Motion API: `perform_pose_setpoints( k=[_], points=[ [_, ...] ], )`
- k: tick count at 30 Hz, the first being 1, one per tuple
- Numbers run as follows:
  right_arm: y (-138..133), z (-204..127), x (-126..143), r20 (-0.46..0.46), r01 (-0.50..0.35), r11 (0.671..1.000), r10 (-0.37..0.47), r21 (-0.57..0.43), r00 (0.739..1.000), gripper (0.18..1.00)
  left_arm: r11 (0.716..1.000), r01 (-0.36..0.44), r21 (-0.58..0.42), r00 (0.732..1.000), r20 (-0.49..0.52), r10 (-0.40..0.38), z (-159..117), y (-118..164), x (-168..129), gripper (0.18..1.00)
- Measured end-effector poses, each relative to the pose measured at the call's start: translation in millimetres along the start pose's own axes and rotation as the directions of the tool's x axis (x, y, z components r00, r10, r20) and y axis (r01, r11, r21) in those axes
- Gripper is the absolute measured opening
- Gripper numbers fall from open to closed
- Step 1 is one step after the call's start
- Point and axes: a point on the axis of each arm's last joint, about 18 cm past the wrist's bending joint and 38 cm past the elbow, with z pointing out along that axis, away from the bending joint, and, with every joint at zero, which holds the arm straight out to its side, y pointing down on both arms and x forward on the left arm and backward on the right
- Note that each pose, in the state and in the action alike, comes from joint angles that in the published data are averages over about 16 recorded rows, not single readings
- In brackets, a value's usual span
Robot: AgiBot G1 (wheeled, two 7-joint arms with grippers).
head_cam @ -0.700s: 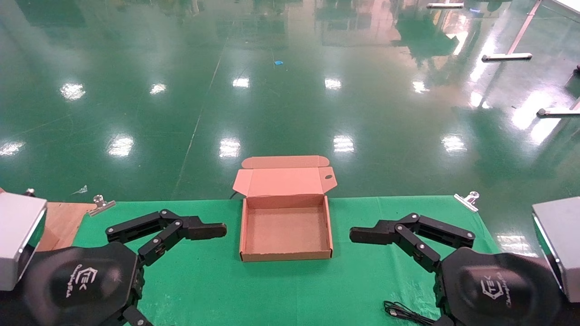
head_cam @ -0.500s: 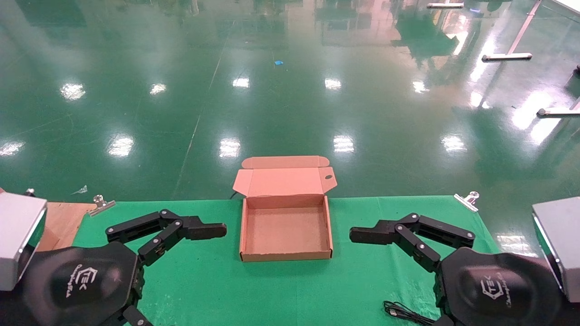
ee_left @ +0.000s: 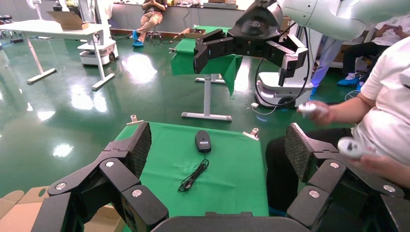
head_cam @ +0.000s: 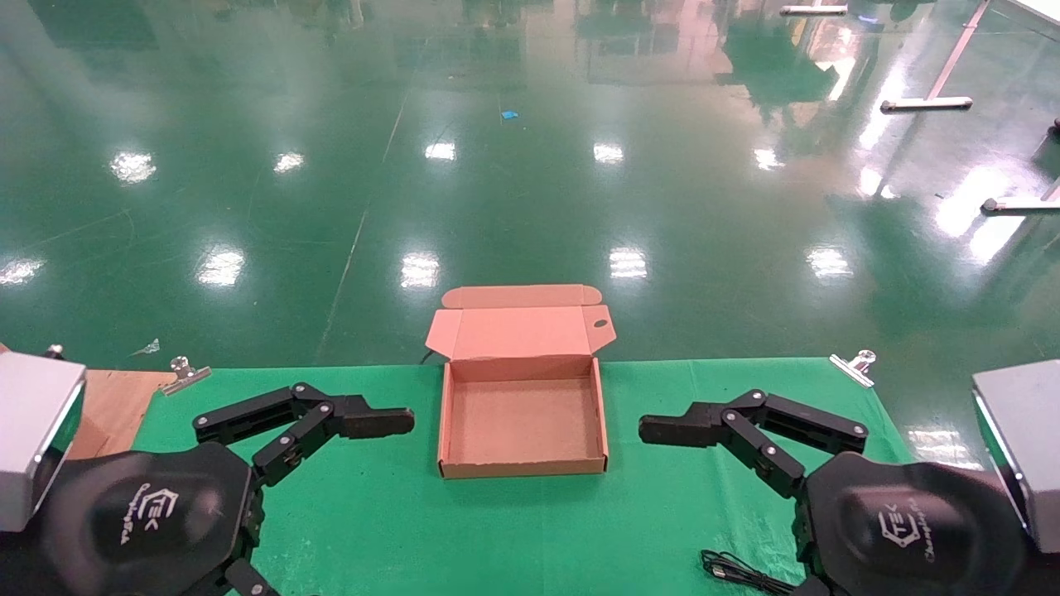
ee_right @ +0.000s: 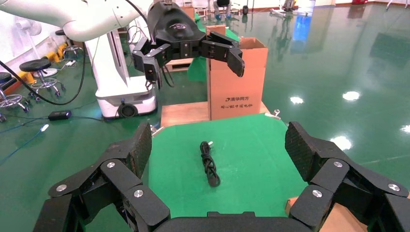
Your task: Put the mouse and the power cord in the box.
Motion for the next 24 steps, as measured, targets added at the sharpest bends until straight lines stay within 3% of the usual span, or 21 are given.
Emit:
perform_pose_setpoints(
  k=[8, 12, 15, 19, 24],
  points=[
    [5, 2, 2, 0.002, 0.02, 0.999, -0.02, -0.047, 1.0, 1.001, 1.0, -0.001, -0.019, 1.0, 0.003, 0.001, 0, 3, -1, 1.001],
    [17, 6, 6, 0.008, 0.045, 0.988, -0.044, -0.149, 0.999, 1.001, 0.997, -0.01, -0.077, 1.0, 0.003, 0.01, -1, 10, -5, 1.001],
    [31, 10, 12, 0.021, 0.071, 0.96, -0.068, -0.271, 0.997, 1.001, 0.988, -0.026, -0.155, 1.0, 0.002, 0.026, -2, 19, -10, 1.001],
    [57, 13, 25, 0.051, 0.115, 0.873, -0.103, -0.474, 0.993, 1.001, 0.956, -0.046, -0.29, 0.999, -0.004, 0.047, -6, 38, -20, 1.001],
    [90, 12, 46, 0.094, 0.16, 0.688, -0.133, -0.708, 0.987, 1.001, 0.875, -0.067, -0.479, 0.998, -0.02, 0.066, -16, 70, -34, 1.001]
  ],
)
